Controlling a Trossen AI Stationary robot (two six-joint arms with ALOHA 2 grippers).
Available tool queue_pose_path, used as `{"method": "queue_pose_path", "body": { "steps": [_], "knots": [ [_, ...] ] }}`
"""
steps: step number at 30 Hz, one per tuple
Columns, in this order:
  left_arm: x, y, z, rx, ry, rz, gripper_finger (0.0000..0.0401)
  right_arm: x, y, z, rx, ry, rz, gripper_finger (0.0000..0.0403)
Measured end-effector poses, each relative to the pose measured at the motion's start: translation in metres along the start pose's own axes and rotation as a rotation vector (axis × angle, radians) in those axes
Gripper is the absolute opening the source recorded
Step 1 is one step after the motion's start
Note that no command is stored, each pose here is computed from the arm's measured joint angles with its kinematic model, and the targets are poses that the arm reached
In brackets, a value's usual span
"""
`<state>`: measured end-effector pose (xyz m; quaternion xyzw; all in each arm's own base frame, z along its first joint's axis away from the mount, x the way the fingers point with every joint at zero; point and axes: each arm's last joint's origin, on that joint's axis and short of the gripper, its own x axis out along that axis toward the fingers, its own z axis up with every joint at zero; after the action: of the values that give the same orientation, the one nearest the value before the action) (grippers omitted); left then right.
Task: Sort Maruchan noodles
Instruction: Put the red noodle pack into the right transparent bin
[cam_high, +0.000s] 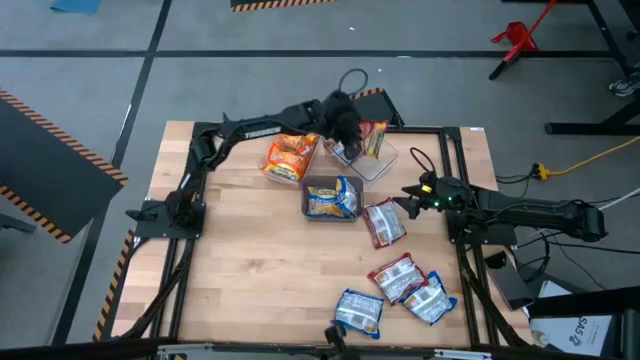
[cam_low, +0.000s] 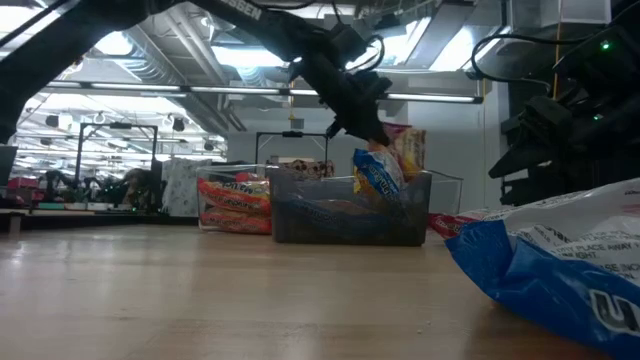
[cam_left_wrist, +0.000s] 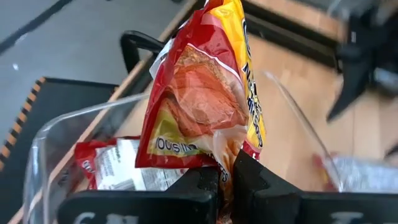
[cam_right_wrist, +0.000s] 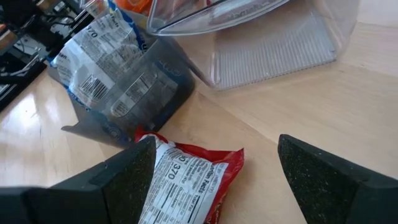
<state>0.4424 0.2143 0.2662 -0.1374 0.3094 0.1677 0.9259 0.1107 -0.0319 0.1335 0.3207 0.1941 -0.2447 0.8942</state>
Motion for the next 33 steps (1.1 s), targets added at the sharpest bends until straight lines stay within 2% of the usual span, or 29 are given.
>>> {"method": "queue_pose_path", "body": {
  "steps": [10,25,33],
  "knots": [
    [0.010,-0.030,-0.013,0.237,0.069,-0.042,0.0005,0.000,0.000,0.001,0.005,-0.016,-0.019,0.0324],
    [0.036,-0.008,-0.030,0.185,0.126,-0.168,0.0005,0.000,0.000,0.000,0.034,-0.015,-0.017,0.0324],
    [0.041,-0.006,-0.032,0.216,0.115,-0.187,0.0016,0.000,0.000,0.000,0.034,-0.014,-0.017,0.0324]
  ]
}}
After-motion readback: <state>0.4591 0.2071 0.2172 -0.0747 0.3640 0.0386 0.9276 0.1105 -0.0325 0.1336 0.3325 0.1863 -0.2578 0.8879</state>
